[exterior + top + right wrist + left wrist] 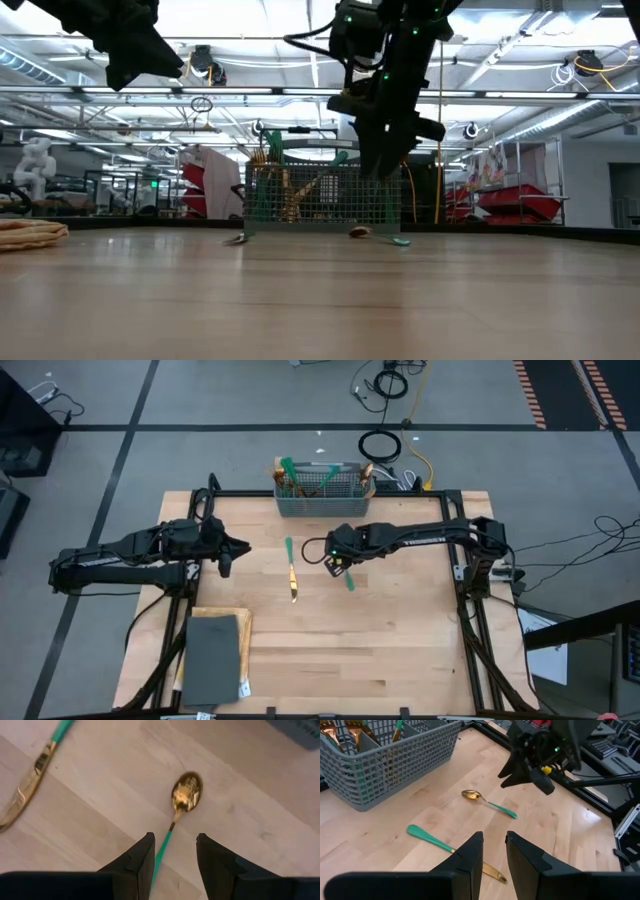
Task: Sort silverware
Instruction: Put the green spoon into the silverware basket
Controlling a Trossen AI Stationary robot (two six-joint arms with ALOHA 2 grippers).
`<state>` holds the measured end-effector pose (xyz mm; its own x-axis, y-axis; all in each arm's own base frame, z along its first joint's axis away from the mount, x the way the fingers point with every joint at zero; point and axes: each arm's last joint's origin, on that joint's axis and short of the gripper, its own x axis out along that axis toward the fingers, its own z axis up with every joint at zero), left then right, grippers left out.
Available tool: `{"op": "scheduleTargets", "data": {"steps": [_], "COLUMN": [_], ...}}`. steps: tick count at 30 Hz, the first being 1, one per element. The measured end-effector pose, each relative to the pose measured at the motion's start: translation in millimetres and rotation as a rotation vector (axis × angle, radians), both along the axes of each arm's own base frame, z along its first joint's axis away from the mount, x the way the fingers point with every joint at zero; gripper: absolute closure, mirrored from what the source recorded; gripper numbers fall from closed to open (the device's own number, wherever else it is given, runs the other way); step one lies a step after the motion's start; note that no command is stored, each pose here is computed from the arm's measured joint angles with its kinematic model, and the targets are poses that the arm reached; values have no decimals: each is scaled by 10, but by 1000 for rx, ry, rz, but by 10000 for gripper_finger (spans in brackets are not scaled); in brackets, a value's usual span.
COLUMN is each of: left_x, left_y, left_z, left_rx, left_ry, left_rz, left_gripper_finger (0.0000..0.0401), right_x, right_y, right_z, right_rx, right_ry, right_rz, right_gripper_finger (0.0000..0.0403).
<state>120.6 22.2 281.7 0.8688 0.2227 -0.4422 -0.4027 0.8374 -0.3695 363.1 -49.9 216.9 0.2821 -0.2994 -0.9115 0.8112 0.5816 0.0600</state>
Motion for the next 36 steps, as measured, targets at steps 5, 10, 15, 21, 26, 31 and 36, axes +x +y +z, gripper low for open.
{"op": "scheduleTargets", "data": {"steps": [5, 10, 15, 21, 26, 31, 36], "left_x": [0, 0, 1, 1, 0, 0, -1], "left_y": [0, 0, 0, 0, 0, 0, 0], "left_z": [0, 1, 1, 1, 0, 0, -1], "left_rx": [0, 0, 1, 2, 5, 5, 4], "left_ry": [0, -1, 0, 0, 1, 1, 3], "left_rz": [0, 0, -1, -1, -3, -2, -2], "left_gripper_finger": [311, 311, 311, 311, 311, 311, 311], "right_x": [8, 12, 4, 14, 92, 170, 226], "right_y": [4, 9, 7, -41, -46, -60, -123], "right_z": [-43, -45, -48, -77, -261, -465, -616], "right_rx": [19, 36, 46, 69, 73, 76, 100], "right_ry": [15, 11, 17, 9, 40, 63, 62], "right_rz": [5, 11, 5, -25, -10, -6, -9], "right_gripper_finger": [270, 262, 217, 187, 193, 191, 192]}}
